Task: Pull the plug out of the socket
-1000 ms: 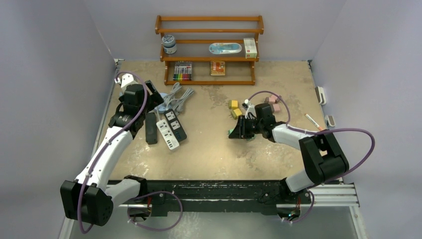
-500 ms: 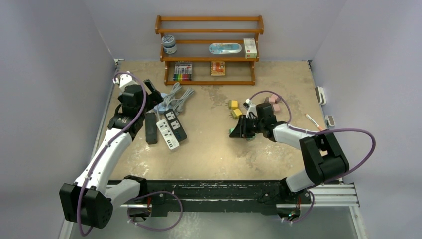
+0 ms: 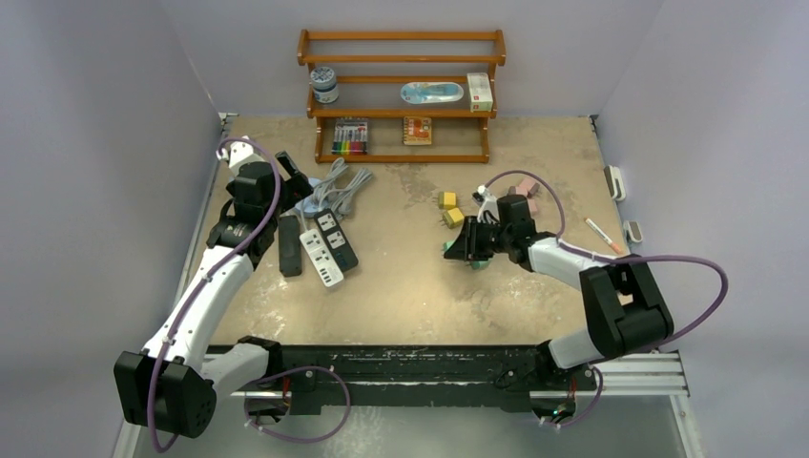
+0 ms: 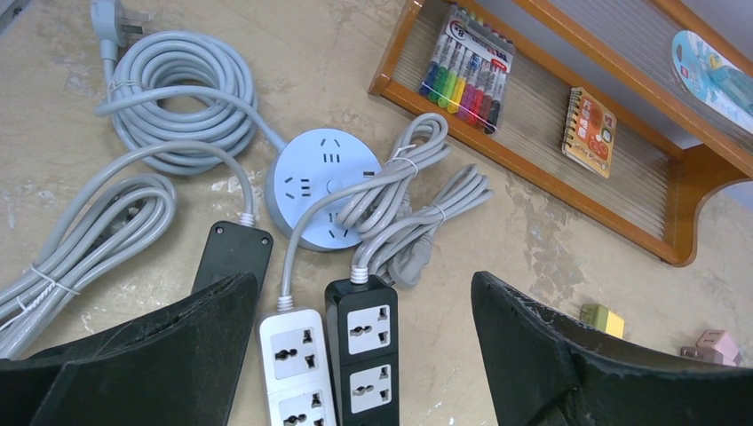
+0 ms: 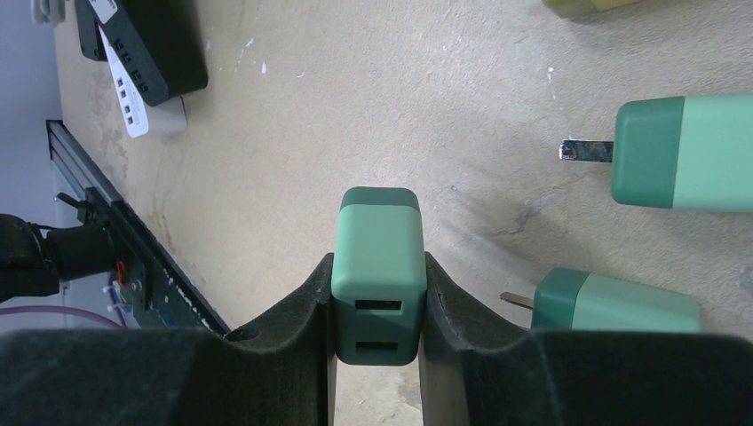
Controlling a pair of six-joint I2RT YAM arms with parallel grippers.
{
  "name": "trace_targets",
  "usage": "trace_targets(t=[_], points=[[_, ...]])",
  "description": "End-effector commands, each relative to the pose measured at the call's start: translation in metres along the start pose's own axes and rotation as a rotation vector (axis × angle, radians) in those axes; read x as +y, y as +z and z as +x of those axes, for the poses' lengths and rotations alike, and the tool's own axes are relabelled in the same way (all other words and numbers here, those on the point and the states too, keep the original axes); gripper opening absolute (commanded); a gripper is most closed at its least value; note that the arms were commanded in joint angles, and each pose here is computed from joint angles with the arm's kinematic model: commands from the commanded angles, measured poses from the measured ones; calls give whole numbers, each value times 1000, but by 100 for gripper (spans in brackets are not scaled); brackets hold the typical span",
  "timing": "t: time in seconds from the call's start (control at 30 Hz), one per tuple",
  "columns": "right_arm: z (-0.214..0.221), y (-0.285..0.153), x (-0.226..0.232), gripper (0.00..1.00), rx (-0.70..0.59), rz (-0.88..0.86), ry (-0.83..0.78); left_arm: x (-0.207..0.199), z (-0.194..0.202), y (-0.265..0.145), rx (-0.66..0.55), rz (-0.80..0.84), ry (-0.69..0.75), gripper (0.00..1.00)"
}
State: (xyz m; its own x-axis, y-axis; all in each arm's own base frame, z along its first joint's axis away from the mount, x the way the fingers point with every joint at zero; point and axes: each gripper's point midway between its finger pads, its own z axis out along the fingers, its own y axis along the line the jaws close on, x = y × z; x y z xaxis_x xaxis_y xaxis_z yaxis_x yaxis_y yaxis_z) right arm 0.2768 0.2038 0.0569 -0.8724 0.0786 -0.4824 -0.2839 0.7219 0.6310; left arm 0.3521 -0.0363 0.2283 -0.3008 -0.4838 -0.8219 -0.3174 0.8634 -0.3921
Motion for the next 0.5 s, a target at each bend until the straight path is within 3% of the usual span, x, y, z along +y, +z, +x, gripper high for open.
trace_targets(t=[0.0, 0.2, 0.47], points=[[-14, -8, 3, 10, -49, 6, -34, -5, -14, 1, -53, 29, -5, 89], [-21, -14, -4, 31, -93, 68, -33, -5, -14, 0, -56, 29, -1, 89], [-33, -26, -16, 41, -147, 180, -51, -5, -13, 2, -48, 30, 9, 89]])
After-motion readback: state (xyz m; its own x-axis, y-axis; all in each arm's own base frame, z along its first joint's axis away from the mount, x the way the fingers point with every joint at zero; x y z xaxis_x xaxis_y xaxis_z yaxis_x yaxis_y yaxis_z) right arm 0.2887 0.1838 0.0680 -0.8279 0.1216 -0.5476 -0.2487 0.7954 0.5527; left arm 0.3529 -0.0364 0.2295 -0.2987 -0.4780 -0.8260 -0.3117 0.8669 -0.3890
